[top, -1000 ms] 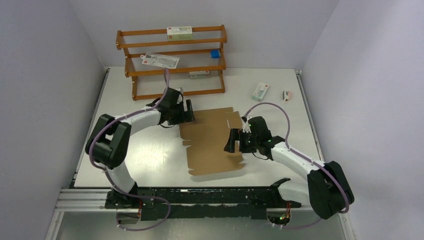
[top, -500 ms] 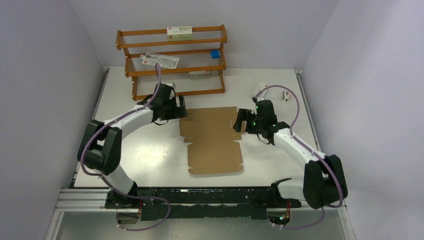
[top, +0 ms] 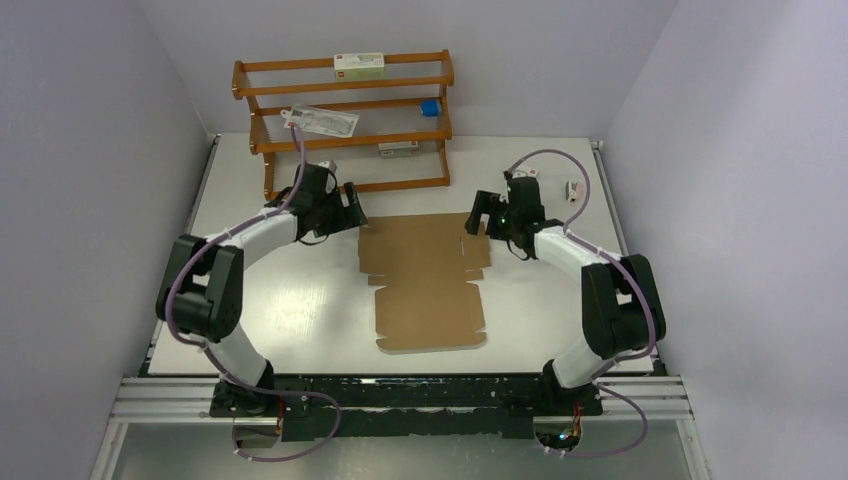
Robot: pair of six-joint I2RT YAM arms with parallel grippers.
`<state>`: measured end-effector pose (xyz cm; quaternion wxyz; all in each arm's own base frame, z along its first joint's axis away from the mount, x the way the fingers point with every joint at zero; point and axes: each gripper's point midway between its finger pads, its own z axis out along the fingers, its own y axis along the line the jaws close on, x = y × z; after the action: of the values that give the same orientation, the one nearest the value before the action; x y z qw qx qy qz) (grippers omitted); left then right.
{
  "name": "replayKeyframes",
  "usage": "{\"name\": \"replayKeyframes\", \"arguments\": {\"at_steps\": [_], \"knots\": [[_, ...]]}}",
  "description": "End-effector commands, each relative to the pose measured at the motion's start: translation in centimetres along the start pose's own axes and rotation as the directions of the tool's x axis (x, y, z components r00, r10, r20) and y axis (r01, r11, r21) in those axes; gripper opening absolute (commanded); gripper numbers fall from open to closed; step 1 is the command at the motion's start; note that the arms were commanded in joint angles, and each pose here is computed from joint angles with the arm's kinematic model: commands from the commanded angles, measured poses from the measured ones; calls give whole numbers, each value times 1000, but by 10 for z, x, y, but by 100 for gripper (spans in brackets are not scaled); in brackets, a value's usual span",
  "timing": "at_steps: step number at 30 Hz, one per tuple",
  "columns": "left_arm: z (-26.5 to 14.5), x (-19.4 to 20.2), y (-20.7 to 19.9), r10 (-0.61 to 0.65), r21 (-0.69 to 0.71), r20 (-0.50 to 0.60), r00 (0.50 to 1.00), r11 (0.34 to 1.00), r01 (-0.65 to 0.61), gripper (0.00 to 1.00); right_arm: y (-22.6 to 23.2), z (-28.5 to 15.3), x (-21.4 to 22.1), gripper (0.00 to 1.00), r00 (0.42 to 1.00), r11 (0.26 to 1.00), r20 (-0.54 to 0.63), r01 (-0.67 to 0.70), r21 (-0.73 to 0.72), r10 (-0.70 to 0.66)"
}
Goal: Fold the paper box
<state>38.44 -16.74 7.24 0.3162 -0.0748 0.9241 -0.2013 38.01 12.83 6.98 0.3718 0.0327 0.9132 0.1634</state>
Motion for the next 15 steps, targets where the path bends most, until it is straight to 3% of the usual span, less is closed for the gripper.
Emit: {"name": "replayKeyframes", "arguments": {"at_steps": [1, 9, 15], "knots": [[15, -43, -26, 36, 74, 70, 997, 996, -41, 83, 15, 15, -40, 95, 996, 998, 86, 23, -59, -18], [49, -43, -24, 124, 85, 9, 992, 989, -125, 75, 25, 48, -63, 88, 991, 990, 121, 65, -129, -49], [64, -39, -35, 165, 166, -37, 986, 974, -157, 68, 23, 70, -70, 83, 992, 981, 112, 78, -179, -59]]}}
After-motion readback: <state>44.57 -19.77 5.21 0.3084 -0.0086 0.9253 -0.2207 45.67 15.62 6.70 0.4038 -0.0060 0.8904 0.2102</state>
